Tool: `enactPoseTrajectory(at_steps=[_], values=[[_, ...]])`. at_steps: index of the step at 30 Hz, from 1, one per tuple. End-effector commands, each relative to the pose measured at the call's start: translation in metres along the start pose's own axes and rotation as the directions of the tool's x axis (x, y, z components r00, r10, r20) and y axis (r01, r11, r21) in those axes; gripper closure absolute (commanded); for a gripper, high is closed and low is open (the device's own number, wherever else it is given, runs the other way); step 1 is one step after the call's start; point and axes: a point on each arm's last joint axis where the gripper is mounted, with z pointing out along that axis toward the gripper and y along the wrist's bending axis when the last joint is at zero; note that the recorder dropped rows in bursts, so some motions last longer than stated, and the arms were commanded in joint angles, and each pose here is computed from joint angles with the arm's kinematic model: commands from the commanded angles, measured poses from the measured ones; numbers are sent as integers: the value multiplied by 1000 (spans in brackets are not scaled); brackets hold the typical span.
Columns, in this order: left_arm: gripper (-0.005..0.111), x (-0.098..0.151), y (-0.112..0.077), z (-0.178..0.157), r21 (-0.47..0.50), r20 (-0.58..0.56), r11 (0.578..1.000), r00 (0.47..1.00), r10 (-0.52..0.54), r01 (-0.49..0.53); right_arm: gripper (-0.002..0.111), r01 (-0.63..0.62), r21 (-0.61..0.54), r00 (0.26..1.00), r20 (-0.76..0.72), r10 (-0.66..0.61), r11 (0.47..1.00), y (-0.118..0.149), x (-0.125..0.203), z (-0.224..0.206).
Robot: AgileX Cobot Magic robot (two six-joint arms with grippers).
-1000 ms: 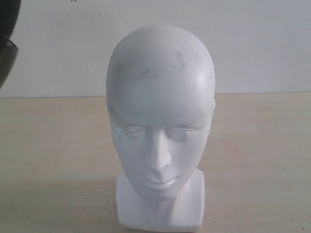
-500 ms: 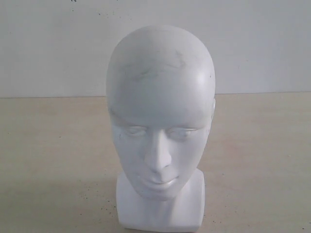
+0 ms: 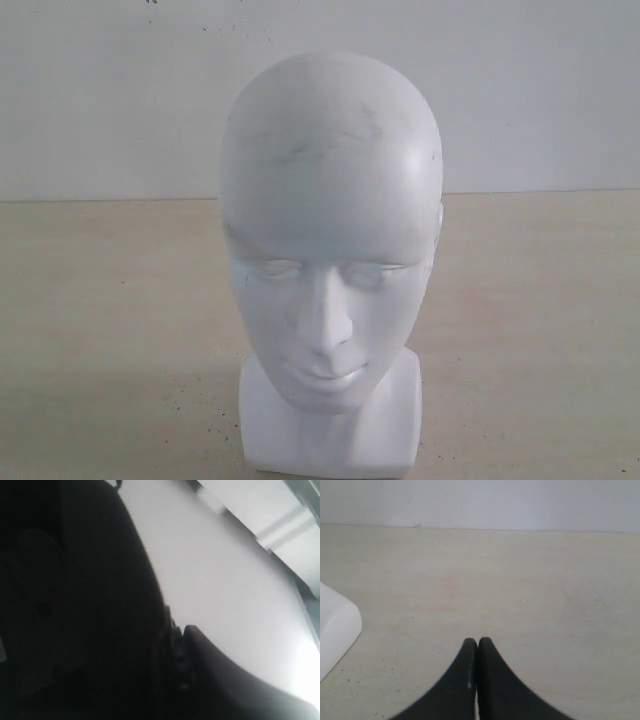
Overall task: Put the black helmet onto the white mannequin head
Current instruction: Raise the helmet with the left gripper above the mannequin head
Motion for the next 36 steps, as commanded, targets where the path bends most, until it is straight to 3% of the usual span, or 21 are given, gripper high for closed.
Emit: enactPoseTrajectory(at_steps=[1, 6, 10, 15, 21, 27, 30, 36], values=[[102, 7, 15, -15, -140, 168, 987, 984, -61, 85, 109, 4, 1, 1000, 8, -4, 1000, 0, -1, 0], [102, 28, 15, -9, -134, 90, 979, 985, -144, 156, 109, 4, 1, 1000, 8, -4, 1000, 0, -1, 0], [102, 44, 7, 4, -37, 74, 965, 964, -255, 259, 109, 4, 1, 1000, 8, -4, 1000, 0, -1, 0], [102, 62, 2, 19, 65, 121, 906, 898, -423, 418, 109, 4, 1, 1000, 8, -4, 1000, 0, -1, 0], [102, 94, 1, 47, 30, 7, 754, 755, -656, 656, 109, 4, 1, 1000, 8, -4, 1000, 0, -1, 0], [102, 109, -3, 72, 37, -45, 691, 692, -721, 722, 109, 4, 1, 1000, 8, -4, 1000, 0, -1, 0], [102, 114, -9, 93, 74, -84, 610, 614, -785, 789, 109, 4, 1, 1000, 8, -4, 1000, 0, -1, 0], [102, 107, -19, 123, 173, -143, 523, 547, -825, 834, 109, 4, 1, 1000, 8, -4, 1000, 0, -1, 0]])
